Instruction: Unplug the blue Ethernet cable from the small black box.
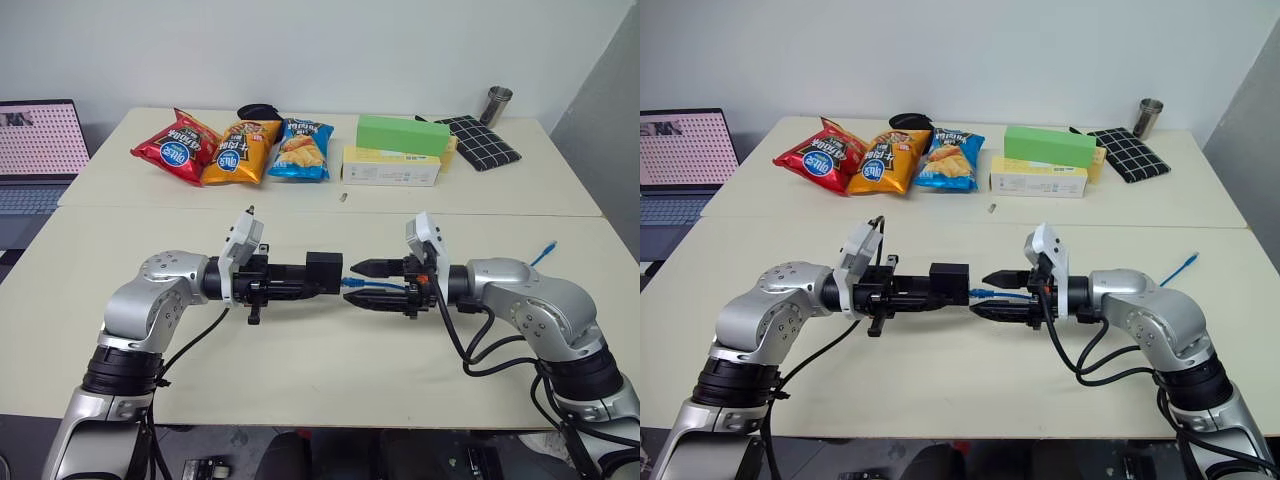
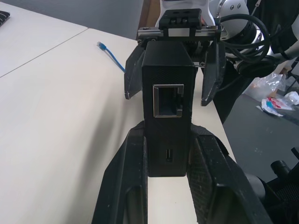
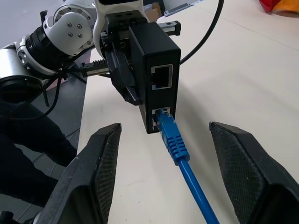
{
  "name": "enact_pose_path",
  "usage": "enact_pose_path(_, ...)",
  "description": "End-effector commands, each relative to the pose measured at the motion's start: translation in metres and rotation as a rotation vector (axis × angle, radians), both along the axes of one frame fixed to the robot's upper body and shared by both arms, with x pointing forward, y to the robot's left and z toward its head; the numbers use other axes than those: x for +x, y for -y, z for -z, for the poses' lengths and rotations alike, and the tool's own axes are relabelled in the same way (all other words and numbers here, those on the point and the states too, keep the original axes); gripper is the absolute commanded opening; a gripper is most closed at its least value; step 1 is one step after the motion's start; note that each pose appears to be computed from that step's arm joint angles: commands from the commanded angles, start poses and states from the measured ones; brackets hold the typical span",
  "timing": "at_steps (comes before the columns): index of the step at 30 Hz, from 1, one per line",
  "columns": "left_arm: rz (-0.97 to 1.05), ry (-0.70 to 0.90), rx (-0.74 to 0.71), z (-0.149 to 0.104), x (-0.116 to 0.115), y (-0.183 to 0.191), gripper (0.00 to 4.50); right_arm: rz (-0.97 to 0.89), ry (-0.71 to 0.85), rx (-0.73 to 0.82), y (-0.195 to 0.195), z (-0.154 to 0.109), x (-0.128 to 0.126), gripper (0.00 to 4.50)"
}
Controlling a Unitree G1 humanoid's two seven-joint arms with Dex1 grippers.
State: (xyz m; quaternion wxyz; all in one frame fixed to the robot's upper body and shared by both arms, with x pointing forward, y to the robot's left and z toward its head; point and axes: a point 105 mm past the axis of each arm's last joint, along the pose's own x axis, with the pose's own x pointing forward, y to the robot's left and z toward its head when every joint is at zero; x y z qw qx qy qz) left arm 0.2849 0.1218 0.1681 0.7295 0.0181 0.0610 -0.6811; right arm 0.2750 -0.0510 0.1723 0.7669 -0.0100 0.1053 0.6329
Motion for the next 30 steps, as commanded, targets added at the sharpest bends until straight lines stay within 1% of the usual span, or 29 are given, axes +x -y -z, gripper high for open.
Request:
enact_pose_path(1, 0.013, 0.038, -0.024, -0.0096, -0.0032, -0.0013, 0.78, -0.030, 0.031, 0.023, -0.0025, -0.0107, -0.0033, 3.17)
enact_pose_path(6, 0.018, 0.036, -0.028, -0.0089, -0.0036, 0.0011, 0.78, -0.029, 0.032, 0.026, -0.0040, -0.0107, -0.0036, 3.17)
enact_pose_path(9, 0.022, 0.034, -0.029, -0.0084, -0.0044, 0.0023, 0.78, -0.028, 0.034, 0.025, -0.0052, -0.0104, -0.0040, 2.67)
enact_pose_path(11, 0.023, 0.033, -0.031, -0.0083, -0.0050, 0.0030, 0.78, -0.030, 0.043, 0.015, -0.0060, -0.0092, -0.0044, 2.23)
enact_pose_path(13, 0.028, 0.031, -0.028, -0.0077, -0.0063, 0.0033, 0.78, -0.031, 0.045, 0.014, -0.0068, -0.0086, -0.0047, 1.61)
enact_pose_path(16, 0.029, 0.029, -0.026, -0.0070, -0.0071, 0.0032, 0.78, -0.036, 0.045, 0.010, -0.0070, -0.0078, -0.0051, 0.98)
enact_pose_path(17, 0.029, 0.029, -0.027, -0.0072, -0.0072, 0.0032, 0.78, -0.039, 0.048, 0.004, -0.0069, -0.0074, -0.0053, 0.83)
enact_pose_path(18, 0.029, 0.029, -0.030, -0.0078, -0.0070, 0.0035, 0.78, -0.041, 0.051, 0.002, -0.0068, -0.0075, -0.0046, 0.53)
enact_pose_path(19, 0.029, 0.029, -0.034, -0.0083, -0.0068, 0.0040, 0.78, -0.044, 0.055, -0.002, -0.0067, -0.0074, -0.0043, 0.38)
enact_pose_path(20, 0.030, 0.028, -0.037, -0.0087, -0.0071, 0.0045, 0.78, -0.047, 0.057, -0.005, -0.0067, -0.0074, -0.0042, 0.14)
enact_pose_path(22, 0.037, 0.024, -0.042, -0.0090, -0.0080, 0.0056, 0.78, -0.050, 0.059, -0.006, -0.0066, -0.0076, -0.0034, 0.05)
enact_pose_path(30, 0.062, 0.013, -0.041, -0.0072, -0.0119, 0.0071, 0.78, -0.077, 0.039, -0.029, -0.0023, -0.0068, -0.0005, 0.05)
